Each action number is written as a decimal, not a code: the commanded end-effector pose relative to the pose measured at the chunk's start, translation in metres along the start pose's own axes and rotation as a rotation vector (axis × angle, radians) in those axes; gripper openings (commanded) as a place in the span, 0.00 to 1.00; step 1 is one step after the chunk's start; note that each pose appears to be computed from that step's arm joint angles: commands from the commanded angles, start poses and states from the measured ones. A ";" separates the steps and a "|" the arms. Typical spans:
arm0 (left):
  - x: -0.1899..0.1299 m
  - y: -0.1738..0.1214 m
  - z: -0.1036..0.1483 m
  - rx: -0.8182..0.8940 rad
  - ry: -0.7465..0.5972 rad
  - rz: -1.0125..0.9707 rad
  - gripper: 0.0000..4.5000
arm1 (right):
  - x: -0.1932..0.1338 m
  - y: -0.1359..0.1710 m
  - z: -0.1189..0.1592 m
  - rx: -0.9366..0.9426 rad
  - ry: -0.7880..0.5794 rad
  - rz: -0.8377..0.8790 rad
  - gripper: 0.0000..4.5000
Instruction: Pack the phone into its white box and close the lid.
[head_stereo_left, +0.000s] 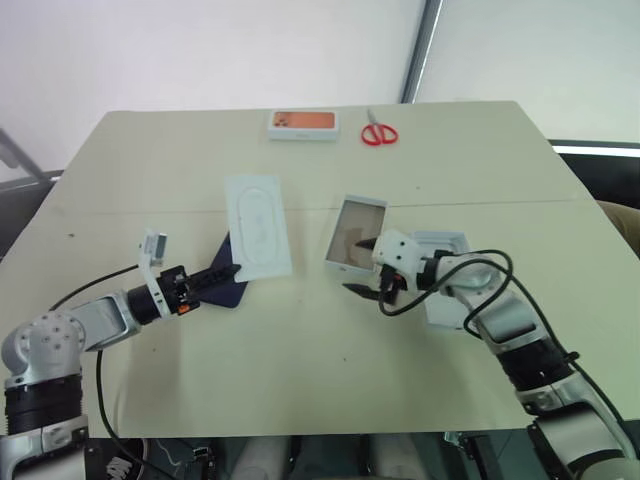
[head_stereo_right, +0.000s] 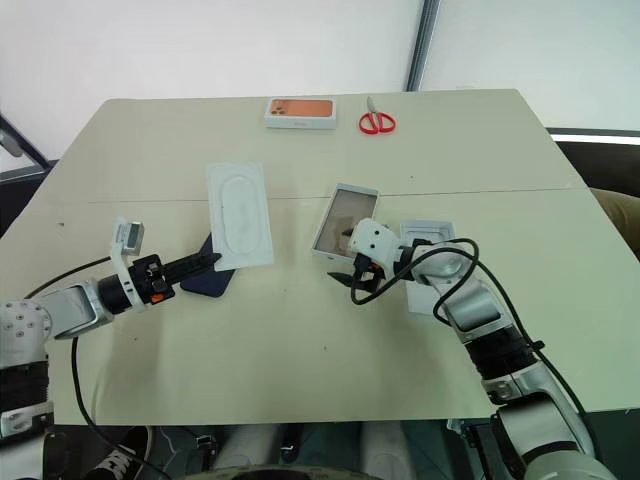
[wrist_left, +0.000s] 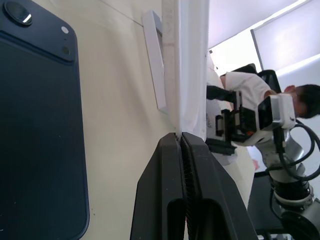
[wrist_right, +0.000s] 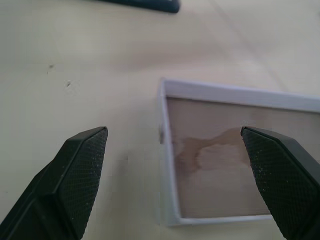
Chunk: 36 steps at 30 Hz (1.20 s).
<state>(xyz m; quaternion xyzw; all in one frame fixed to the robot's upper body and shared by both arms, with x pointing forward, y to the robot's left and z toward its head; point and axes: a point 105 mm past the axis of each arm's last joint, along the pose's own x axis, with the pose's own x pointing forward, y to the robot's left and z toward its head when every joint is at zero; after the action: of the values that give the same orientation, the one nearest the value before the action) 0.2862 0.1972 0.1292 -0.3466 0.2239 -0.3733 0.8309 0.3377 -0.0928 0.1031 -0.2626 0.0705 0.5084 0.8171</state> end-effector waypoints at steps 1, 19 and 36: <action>-0.001 -0.008 -0.002 0.022 -0.018 -0.026 0.01 | 0.011 -0.008 0.007 0.015 0.011 0.011 1.00; -0.015 -0.026 0.014 -0.012 -0.048 -0.105 0.00 | 0.002 0.047 0.028 -0.046 -0.123 0.279 0.01; 0.020 -0.032 -0.012 -0.086 0.015 -0.151 0.00 | -0.023 0.042 0.051 0.021 -0.209 0.197 0.91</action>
<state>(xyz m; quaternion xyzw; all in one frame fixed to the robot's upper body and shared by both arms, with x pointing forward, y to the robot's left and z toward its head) 0.2766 0.1643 0.1349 -0.4013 0.2331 -0.4165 0.7818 0.2847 -0.0633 0.1175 -0.1968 0.0509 0.6161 0.7610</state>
